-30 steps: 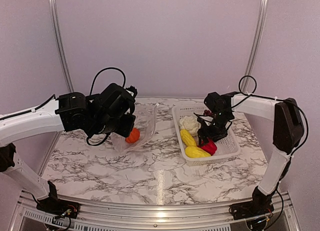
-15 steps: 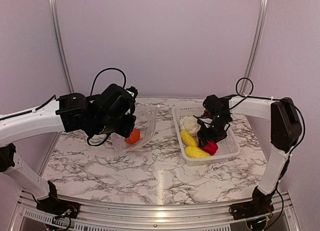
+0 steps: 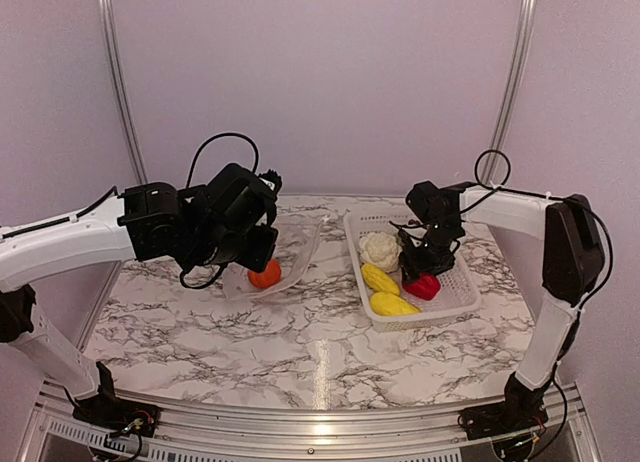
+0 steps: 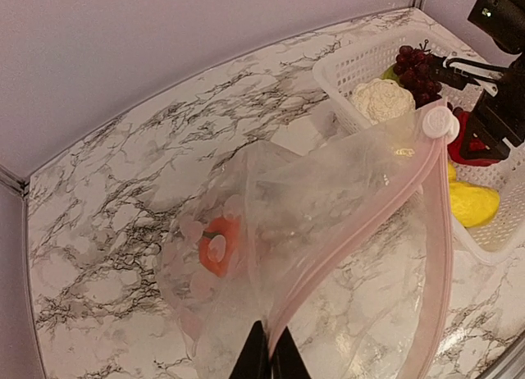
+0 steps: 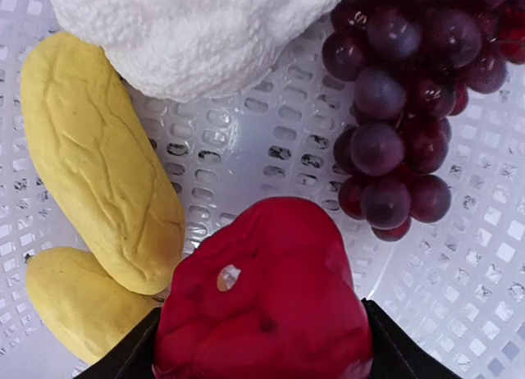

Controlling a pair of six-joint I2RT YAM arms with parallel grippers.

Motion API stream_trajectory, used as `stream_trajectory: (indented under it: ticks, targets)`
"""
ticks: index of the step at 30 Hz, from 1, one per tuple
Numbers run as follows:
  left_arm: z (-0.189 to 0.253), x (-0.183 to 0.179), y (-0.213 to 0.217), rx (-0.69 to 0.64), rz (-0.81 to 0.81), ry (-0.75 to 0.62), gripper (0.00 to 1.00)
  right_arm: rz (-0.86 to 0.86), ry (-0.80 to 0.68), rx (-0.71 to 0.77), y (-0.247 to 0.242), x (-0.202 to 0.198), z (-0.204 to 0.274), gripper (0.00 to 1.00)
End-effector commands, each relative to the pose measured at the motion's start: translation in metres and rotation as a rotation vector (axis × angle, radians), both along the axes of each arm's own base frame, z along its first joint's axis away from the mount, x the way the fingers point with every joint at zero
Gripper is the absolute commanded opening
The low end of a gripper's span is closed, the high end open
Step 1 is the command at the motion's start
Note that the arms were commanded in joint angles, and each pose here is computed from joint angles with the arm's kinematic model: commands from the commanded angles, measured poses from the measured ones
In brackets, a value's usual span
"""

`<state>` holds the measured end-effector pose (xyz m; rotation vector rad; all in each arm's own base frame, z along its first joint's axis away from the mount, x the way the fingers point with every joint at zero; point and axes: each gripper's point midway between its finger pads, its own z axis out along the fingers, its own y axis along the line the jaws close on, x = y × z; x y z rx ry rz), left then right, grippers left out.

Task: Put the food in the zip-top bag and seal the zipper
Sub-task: Pick up the fake vegetable from the bin, then place the fake vegetable in the zipper food storage bag.

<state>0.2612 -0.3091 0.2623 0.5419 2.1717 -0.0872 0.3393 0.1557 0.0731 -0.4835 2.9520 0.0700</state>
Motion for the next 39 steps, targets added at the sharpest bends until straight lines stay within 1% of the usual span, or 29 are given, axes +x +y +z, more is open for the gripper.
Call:
stream_trajectory:
  ticks: [1,3,7,11,13,17,20,23,26,33,36,39]
  targets:
    - [0.004,0.007,-0.017,-0.028,-0.014,0.007,0.03,-0.058,-0.170,0.091,0.007,0.021,0.075,0.59]
    - [0.004,0.009,-0.023,-0.044,-0.016,0.014,0.03,-0.047,-0.212,0.171,0.018,0.023,0.101,0.57]
    - [0.006,0.015,-0.042,-0.094,-0.020,0.030,0.03,-0.056,-0.355,0.340,0.036,0.030,0.161,0.56]
    - [0.006,0.026,-0.059,-0.151,-0.010,0.054,0.03,-0.052,-0.504,0.603,0.061,0.028,0.231,0.52]
    - [0.010,0.034,-0.067,-0.190,0.002,0.065,0.02,-0.055,-0.542,0.746,0.073,0.024,0.257,0.50]
    - [0.009,0.051,-0.074,-0.290,0.050,0.113,0.01,-0.061,-0.567,0.994,0.101,0.006,0.277,0.48]
    - [0.009,0.067,-0.076,-0.398,0.096,0.159,0.01,-0.035,-0.604,1.122,0.119,-0.006,0.290,0.48]
    - [0.011,0.076,-0.083,-0.490,0.102,0.200,0.00,0.019,-0.639,1.205,0.139,-0.014,0.309,0.48]
    - [0.013,0.078,-0.090,-0.532,0.089,0.225,0.00,0.066,-0.652,1.245,0.158,-0.015,0.319,0.48]
    - [0.025,0.077,-0.093,-0.575,0.069,0.233,0.00,0.077,-0.623,1.301,0.182,-0.002,0.317,0.48]
    - [0.039,0.079,-0.090,-0.613,0.074,0.215,0.00,0.057,-0.603,1.338,0.186,0.001,0.313,0.48]
    - [0.050,0.083,-0.084,-0.669,0.103,0.215,0.00,0.060,-0.621,1.369,0.187,0.000,0.314,0.49]
